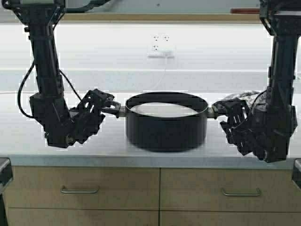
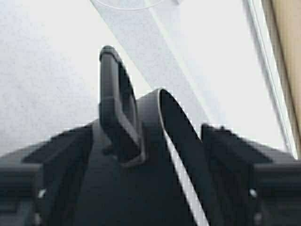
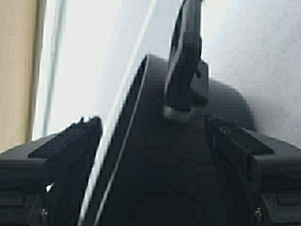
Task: Open the cabinet, put the pot inside, then close it
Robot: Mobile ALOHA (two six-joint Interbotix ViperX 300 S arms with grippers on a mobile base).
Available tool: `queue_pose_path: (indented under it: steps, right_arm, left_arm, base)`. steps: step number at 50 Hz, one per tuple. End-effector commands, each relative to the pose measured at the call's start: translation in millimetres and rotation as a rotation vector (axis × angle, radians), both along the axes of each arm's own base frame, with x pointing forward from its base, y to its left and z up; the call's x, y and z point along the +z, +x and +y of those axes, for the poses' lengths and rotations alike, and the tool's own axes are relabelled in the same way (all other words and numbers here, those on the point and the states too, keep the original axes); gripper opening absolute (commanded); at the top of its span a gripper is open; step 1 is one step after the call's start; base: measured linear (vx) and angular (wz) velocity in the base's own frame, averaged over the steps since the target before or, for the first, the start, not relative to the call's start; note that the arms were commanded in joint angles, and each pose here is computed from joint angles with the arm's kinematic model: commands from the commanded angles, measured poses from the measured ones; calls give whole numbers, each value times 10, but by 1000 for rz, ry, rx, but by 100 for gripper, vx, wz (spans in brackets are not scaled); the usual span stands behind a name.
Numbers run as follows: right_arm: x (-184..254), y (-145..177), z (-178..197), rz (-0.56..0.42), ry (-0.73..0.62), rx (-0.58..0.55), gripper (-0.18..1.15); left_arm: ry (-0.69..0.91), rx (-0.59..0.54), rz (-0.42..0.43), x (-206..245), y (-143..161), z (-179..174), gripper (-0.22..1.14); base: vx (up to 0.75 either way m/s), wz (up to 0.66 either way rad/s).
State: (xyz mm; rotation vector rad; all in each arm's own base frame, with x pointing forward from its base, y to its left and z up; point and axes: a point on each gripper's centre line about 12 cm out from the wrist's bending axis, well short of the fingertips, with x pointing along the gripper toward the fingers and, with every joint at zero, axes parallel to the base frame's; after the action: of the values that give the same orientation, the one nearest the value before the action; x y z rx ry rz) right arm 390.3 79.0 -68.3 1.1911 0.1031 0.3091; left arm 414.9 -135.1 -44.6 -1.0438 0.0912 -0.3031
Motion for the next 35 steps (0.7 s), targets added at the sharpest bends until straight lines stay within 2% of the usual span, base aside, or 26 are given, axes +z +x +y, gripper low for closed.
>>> queue_pose_path:
  steps: [1,9,26,30,33,35]
  right_arm:
    - [61,210,-52,-73,17,-29,97]
    - [-42,327,-67,-83,68,-28,96]
    - [-161,415,-51,-83,140,-9,92]
    - [-148,421,-50,-85,144,-9,80]
    - [-136,417,-44,-83,145,-7,63]
    - [-116,414,-51,-84,146,-8,47]
  left_arm:
    - [-16,12,-34,44,263,-6,98]
    - [-57,-4,-26,-21,410,-50,98]
    - [-57,0,-5,-65,372,-27,97]
    - [-57,-3,-7,-56,385,-23,89]
    - [-57,-4,-10,-36,392,-27,75]
    - [-58,-6,-10,-31,390,-28,61]
  base:
    - [5,-5]
    - [2,-3]
    - [1,-1]
    - [0,0]
    - [0,0]
    - [0,0]
